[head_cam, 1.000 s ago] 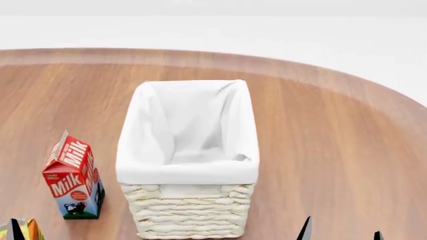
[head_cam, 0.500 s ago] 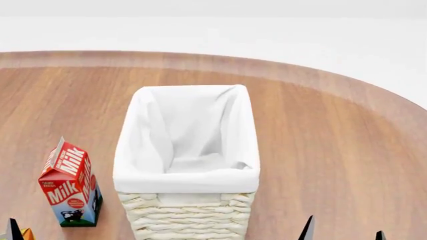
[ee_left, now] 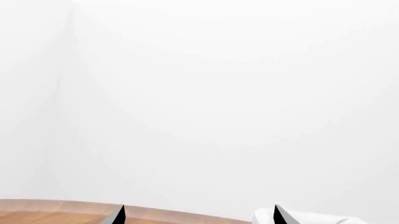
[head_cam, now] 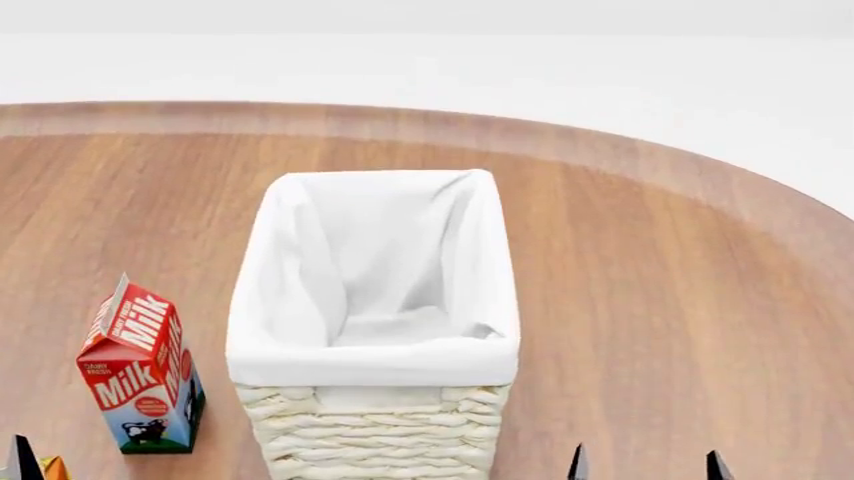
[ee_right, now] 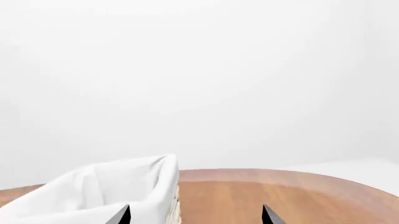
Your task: Pick up the alphabet soup, and put it in the basket.
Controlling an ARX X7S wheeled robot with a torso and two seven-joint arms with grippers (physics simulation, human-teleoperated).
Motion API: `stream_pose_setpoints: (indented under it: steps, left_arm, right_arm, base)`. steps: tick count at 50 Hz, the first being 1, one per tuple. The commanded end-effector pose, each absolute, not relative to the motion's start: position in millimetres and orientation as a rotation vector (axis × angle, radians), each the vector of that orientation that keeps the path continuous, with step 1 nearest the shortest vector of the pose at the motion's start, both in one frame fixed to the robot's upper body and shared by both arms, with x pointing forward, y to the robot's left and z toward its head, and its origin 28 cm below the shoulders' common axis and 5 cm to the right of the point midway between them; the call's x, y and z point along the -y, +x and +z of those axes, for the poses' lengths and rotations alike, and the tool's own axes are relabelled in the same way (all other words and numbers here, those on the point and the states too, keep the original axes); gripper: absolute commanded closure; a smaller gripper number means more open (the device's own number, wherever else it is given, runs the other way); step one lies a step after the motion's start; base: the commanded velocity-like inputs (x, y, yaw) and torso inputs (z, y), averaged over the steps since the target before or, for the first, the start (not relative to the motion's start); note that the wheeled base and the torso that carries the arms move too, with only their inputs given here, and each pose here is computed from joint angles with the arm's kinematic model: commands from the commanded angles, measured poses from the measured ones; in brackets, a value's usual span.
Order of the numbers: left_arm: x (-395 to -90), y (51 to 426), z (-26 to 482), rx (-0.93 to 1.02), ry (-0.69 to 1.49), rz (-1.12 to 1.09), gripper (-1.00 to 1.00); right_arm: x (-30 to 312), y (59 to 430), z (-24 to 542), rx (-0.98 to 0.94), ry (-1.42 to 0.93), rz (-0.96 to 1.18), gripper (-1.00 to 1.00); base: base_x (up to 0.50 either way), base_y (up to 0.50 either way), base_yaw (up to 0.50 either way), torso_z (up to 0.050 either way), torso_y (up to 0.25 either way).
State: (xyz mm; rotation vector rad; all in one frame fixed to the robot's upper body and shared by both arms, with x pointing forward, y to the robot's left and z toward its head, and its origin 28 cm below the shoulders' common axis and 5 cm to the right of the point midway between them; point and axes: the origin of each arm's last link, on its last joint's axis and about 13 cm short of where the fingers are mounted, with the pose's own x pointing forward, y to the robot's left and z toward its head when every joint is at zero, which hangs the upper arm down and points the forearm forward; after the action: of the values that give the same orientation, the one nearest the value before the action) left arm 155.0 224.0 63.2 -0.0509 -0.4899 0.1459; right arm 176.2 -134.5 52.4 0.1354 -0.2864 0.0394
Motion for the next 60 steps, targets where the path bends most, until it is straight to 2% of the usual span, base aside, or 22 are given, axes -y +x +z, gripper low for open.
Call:
stream_pose_setpoints:
  steps: [1, 14, 35, 60]
  left_arm:
    - [-224, 155, 63, 0.490, -0.051, 0.148, -1.00]
    - [-224, 157, 63, 0.487, -0.052, 0.146, -1.00]
    - [-224, 154, 63, 0.491, -0.052, 0.149, -1.00]
    - [-224, 155, 64, 0.490, -0.050, 0.147, -1.00]
  right_arm:
    - [137, 168, 50, 0.214, 0.103, 0.226, -1.00]
    - [131, 159, 45, 0.180, 0.034, 0.371, -1.00]
    - [117, 133, 38, 0.114, 0.006, 0.792, -1.00]
    - [118, 130, 35, 0.041, 0.035, 0.979, -1.00]
  base:
    - [0.00, 0.00, 0.00, 0.000, 0.000]
    - [0.00, 0.00, 0.00, 0.000, 0.000]
    - [0.00, 0.00, 0.00, 0.000, 0.000]
    - [0.00, 0.00, 0.00, 0.000, 0.000]
